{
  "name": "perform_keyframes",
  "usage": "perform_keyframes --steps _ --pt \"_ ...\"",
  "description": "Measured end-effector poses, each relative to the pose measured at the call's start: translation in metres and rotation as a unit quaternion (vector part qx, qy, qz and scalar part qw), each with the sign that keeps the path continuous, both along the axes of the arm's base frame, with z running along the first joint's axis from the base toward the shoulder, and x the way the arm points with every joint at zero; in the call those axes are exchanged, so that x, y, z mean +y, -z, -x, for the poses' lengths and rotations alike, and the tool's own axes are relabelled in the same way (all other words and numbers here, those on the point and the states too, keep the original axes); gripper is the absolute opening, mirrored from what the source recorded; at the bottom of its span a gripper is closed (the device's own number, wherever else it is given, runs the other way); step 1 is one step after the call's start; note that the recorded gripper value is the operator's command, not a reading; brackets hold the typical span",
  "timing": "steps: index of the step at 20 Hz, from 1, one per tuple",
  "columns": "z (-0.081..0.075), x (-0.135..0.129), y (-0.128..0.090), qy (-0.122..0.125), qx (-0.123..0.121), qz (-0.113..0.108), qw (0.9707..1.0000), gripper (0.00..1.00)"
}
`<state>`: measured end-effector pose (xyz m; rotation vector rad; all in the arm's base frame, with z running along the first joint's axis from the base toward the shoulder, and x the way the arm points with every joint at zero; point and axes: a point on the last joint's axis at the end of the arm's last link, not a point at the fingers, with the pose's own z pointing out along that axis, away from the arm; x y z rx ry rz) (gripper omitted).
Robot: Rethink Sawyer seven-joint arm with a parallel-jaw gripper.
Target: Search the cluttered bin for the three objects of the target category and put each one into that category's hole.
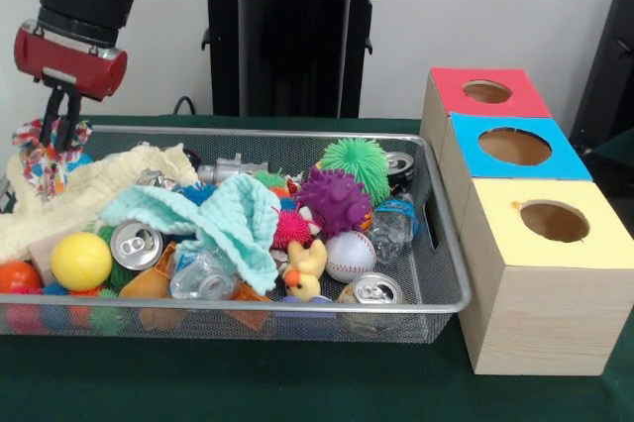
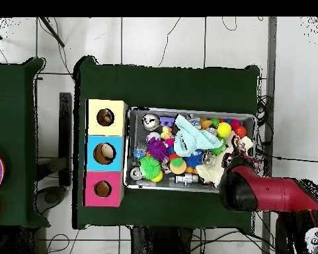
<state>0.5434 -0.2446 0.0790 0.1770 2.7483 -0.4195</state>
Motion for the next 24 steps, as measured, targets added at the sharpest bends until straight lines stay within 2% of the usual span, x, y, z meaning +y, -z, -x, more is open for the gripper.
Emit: perform_keyframes --steps 6,11,14,15,17,21,24 --pt "-0.006 0.013 -0.005 -0.003 -0.009 -0.026 0.9996 0.00" --pt "-0.019 0.042 0.000 -0.020 -0.015 -0.052 0.9984 0.00" --pt "-0.027 0.078 0.009 -0.037 -0.008 -0.061 0.9974 0.00" --pt "-0.031 0.100 0.013 -0.042 -0.006 -0.069 0.9967 0.00" --pt "-0.035 0.125 0.016 -0.043 -0.005 -0.079 0.9959 0.00" --pt "-0.043 0.175 0.015 -0.039 -0.004 -0.102 0.9940 0.00" --pt "-0.044 0.194 0.003 -0.024 -0.007 -0.116 0.9929 0.00"
